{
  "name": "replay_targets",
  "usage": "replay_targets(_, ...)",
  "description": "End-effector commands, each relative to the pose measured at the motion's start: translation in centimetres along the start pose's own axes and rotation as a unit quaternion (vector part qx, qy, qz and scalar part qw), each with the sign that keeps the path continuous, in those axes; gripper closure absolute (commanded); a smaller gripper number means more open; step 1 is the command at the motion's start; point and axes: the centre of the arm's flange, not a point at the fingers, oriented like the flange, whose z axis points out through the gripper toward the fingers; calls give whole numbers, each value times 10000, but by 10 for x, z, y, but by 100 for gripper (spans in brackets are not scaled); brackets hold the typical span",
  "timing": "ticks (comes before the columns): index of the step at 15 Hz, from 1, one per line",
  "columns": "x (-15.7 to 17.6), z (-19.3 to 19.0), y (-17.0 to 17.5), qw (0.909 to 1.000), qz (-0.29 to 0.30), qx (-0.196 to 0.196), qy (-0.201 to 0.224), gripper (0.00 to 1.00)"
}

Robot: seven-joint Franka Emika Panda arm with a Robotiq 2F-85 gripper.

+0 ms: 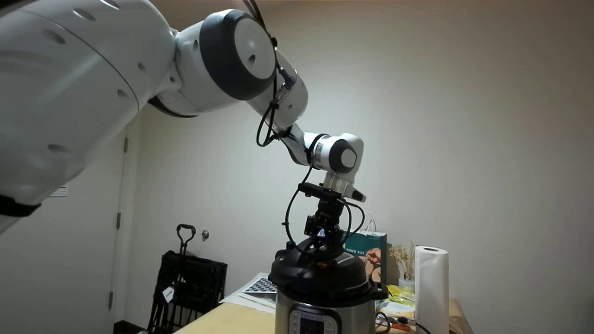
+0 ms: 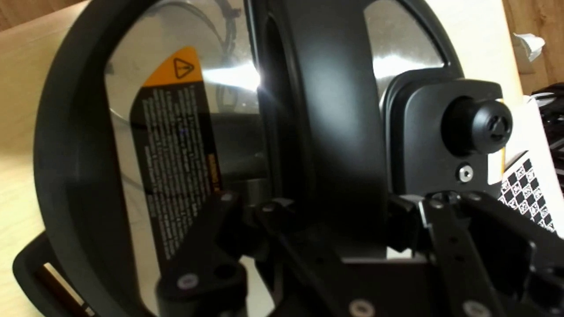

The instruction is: Take the lid off of the rice cooker

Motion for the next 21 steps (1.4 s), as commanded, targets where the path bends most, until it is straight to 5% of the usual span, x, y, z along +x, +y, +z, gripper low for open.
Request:
replay_targets(1,-3,0,-4,9999,-74,100,9,100)
replay_targets(21,-31,-29,-50,9984,-296,78,468,100)
